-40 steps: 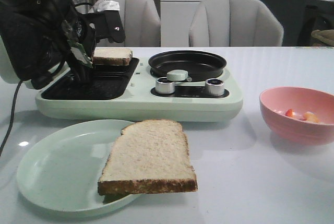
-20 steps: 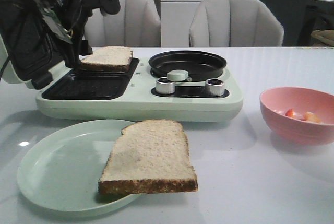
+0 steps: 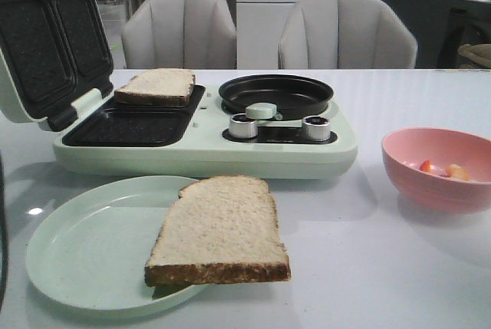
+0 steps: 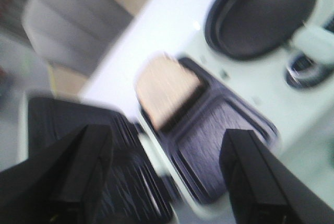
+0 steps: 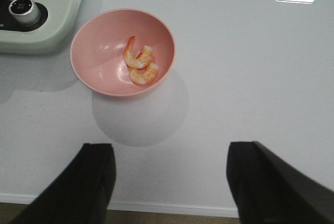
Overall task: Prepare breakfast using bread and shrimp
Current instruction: 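Open the left gripper and withdraw it upward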
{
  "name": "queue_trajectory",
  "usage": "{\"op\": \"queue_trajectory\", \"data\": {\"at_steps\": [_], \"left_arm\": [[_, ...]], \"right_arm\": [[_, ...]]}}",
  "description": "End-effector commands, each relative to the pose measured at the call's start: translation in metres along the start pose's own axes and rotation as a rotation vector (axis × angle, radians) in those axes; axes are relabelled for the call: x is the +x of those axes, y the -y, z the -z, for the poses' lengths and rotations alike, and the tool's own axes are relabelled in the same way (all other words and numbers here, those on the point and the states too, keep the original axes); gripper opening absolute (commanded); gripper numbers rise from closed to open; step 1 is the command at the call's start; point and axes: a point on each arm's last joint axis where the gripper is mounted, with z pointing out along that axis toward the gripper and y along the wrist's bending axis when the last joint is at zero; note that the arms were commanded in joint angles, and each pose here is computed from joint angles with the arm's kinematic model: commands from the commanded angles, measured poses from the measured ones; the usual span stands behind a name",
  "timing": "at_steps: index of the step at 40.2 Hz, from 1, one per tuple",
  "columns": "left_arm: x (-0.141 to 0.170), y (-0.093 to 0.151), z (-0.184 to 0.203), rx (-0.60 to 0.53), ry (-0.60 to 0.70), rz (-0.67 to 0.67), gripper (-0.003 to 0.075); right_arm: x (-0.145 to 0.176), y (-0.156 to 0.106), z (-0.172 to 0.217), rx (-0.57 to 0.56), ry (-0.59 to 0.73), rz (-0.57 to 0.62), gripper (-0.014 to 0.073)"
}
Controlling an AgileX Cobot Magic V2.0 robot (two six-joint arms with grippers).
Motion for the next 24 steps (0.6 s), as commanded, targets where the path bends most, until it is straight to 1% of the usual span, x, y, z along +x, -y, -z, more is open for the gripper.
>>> {"op": "queue_trajectory", "data": {"at_steps": [1, 3, 4, 6, 9, 15, 20, 24], "left_arm": [[0.010, -0.010, 0.035, 0.099, -0.097, 0.130, 0.0496], [0.018, -0.010, 0.048, 0.184, -0.138, 0.187, 0.0496], [0.020, -0.011, 0.057, 0.220, -0.135, 0.204, 0.0496], [0.024, -0.012, 0.071, 0.295, -0.120, 0.259, 0.0496], [0.031, -0.018, 0.097, 0.384, -0.054, 0.330, 0.0496], [0.056, -0.028, 0.138, 0.470, 0.081, 0.465, 0.0496], [0.076, -0.022, 0.154, 0.556, 0.145, 0.549, 0.0496], [0.090, -0.009, 0.155, 0.623, 0.161, 0.604, 0.0496]], "right_arm": [[-0.014, 0.000, 0.005, 0.003, 0.086, 0.008, 0.0557], [-0.014, 0.000, 0.005, 0.003, 0.086, 0.008, 0.0557], [-0.014, 0.000, 0.005, 0.003, 0.086, 0.008, 0.0557], [-0.014, 0.000, 0.005, 0.003, 0.087, 0.007, 0.0557], [-0.014, 0.000, 0.005, 0.003, 0.088, 0.007, 0.0557], [-0.015, -0.001, 0.005, -0.006, 0.092, -0.002, 0.0557], [-0.017, -0.001, 0.006, -0.008, 0.114, -0.004, 0.0557], [-0.016, -0.001, 0.005, -0.014, 0.106, -0.010, 0.0557]]}}
